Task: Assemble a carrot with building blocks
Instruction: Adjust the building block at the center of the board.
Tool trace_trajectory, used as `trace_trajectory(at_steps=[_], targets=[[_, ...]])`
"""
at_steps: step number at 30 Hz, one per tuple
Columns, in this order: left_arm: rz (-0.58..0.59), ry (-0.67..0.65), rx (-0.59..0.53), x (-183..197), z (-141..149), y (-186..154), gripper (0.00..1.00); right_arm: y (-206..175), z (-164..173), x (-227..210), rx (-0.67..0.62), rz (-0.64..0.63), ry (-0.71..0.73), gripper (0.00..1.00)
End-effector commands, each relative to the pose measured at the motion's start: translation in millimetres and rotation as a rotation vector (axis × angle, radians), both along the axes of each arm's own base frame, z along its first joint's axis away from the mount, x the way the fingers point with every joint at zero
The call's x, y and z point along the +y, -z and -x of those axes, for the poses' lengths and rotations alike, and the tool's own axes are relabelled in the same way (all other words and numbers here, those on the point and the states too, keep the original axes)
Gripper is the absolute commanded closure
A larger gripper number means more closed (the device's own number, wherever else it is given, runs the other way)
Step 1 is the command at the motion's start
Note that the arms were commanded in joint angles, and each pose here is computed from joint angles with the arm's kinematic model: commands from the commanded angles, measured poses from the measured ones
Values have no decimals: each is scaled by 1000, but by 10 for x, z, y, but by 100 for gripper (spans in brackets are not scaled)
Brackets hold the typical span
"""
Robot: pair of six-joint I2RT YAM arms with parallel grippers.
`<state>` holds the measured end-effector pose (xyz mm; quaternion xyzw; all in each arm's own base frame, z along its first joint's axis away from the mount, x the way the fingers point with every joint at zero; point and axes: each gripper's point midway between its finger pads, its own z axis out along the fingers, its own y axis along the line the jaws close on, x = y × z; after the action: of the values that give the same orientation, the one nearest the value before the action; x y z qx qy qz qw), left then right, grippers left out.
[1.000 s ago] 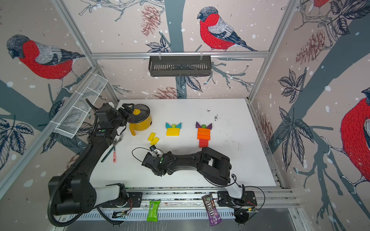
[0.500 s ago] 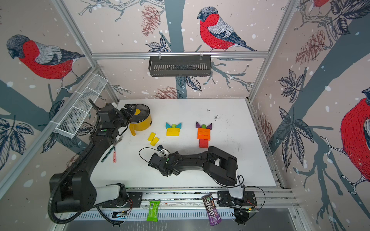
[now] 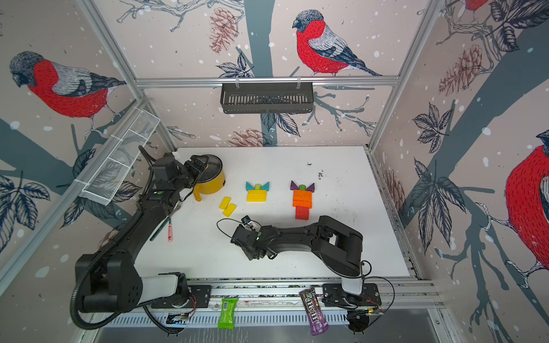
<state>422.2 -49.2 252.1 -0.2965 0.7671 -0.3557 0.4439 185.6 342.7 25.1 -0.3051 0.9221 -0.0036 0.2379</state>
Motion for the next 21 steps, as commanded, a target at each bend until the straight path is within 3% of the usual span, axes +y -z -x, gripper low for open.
trace_trajectory(at_steps=[1,6,12,16,21], targets=[[-16,-8,-31,18,-26,-79,10,-15,-99,-133,-2,3,34,2],[-17,-5,-23,10,-36,-50,10,-100,-289,-114,-7,-32,56,2],[-7,7,-22,-20,-37,-42,10,-297,-89,230,2,-93,-55,1],[-3,12,-20,-31,-39,-37,10,-242,44,574,52,-121,-175,1],[-6,10,-21,-24,-39,-40,10,-158,19,728,75,-111,-200,1]])
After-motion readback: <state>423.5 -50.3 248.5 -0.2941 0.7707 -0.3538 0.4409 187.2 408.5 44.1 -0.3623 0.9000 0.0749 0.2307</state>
